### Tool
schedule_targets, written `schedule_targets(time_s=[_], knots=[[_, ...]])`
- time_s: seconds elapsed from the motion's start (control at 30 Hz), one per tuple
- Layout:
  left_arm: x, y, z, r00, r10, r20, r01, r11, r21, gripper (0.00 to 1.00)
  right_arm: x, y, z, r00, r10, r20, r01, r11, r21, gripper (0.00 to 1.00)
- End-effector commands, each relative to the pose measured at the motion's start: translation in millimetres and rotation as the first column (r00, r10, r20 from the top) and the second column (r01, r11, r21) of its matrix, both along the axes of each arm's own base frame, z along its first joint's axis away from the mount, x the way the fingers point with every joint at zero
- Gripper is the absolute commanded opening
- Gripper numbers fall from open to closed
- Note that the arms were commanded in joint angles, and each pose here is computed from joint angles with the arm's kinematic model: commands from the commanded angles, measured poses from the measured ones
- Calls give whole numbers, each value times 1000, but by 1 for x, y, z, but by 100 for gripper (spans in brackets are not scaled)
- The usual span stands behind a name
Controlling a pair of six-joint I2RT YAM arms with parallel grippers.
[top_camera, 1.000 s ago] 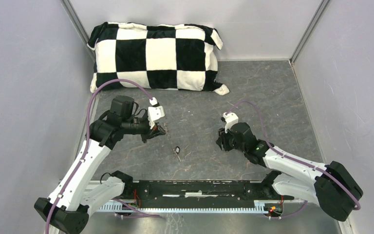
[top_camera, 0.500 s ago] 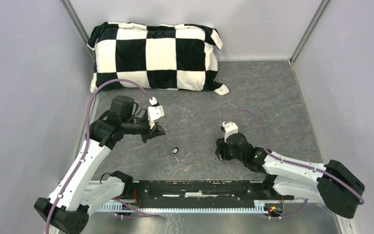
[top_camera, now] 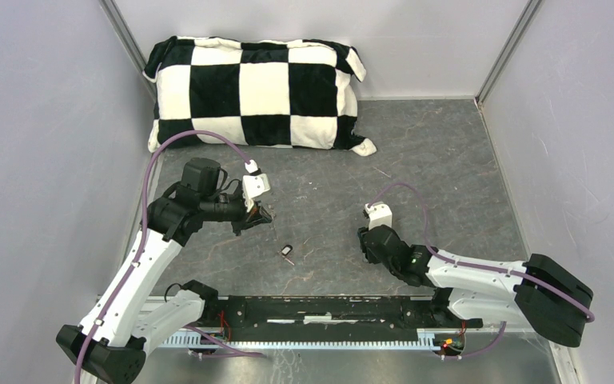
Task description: Put the keys on the keyring
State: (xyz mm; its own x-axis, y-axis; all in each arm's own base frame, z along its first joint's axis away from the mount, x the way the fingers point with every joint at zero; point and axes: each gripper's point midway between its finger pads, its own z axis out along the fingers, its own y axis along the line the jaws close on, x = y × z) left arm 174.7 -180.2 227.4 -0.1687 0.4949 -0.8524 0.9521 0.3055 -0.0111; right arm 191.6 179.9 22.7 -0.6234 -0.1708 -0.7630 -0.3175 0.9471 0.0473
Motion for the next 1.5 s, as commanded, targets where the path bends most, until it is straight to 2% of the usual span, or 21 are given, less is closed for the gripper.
schedule_targets(time_s=[0.0,0.27,0.8,1.2,1.33,1.47], knots=[[1,-3,11,1000,15,14,-15,999,-41,2,14,6,13,997,-40,66,39,999,27,48],[2,-3,12,1000,22,17,-21,999,-39,2,19,7,15,994,-46,100,41,998,49,32],[4,-4,14,1000,19,22,-18,999,-39,2,17,5,1,997,-26,69,26,1000,-7,31],[4,-2,17,999,28,26,-28,999,-34,2,20,5,23,987,13,161,-19,999,35,0],[3,-2,16,999,28,18,-27,999,-33,2,16,17,33,978,87,190,-105,991,88,0],[3,-2,15,999,28,16,-27,999,-31,2,16,13,35,978,86,190,-102,992,74,0]])
